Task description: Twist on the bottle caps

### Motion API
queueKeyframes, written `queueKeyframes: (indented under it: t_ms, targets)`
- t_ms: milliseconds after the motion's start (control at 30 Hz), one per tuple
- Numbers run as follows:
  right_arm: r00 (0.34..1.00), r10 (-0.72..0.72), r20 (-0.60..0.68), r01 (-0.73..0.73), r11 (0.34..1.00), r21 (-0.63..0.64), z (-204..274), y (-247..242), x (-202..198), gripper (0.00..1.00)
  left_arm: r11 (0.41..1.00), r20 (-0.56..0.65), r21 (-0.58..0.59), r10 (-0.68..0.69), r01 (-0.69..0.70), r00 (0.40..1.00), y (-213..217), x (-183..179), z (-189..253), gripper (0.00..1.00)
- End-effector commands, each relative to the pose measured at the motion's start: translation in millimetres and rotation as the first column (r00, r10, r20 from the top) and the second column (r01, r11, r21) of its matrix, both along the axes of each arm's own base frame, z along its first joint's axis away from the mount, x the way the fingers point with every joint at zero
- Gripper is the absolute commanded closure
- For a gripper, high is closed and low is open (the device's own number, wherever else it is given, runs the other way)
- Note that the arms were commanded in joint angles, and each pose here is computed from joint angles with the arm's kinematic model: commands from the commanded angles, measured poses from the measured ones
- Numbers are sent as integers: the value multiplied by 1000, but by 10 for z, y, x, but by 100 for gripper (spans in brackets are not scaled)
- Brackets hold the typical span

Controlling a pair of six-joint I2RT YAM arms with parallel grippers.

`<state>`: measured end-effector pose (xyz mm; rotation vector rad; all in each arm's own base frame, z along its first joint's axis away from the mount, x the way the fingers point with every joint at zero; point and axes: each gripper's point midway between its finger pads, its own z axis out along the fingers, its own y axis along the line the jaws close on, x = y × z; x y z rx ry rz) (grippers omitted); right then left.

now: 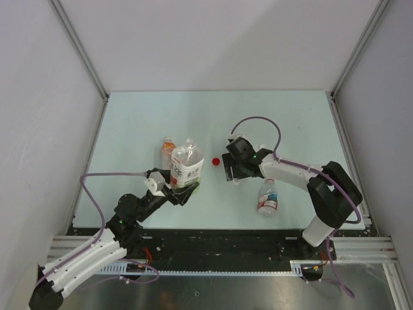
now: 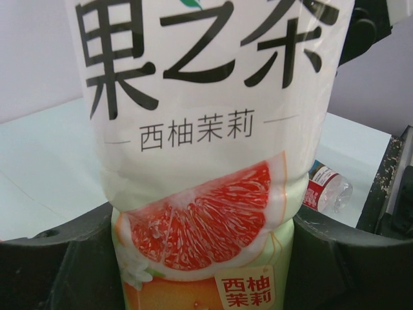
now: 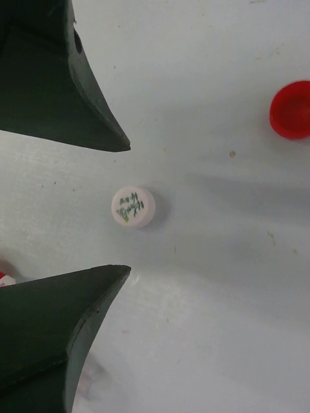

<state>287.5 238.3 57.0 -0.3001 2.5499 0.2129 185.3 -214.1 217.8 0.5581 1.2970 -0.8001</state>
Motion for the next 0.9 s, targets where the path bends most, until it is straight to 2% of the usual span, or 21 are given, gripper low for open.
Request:
queueKeyframes:
  t_ms: [0, 300, 467, 867]
  targets:
    - [999, 44, 5, -44, 999, 23, 43, 214, 40, 27, 999, 69, -32, 30, -28, 997, 58, 20, 155, 87]
    - [1000, 19, -24, -20, 999, -41, -148, 171, 34, 38, 1000, 76, -27, 10, -8, 997, 34, -8, 158, 88]
    - [999, 15, -38, -17, 998, -56, -215, 167, 15, 48, 1000, 79, -25, 11, -9, 997, 35, -8, 162, 88]
    - [998, -10, -57, 5, 995, -102, -286, 104, -28, 59, 1000, 83, -21, 2, 0, 997, 25, -19, 165, 90]
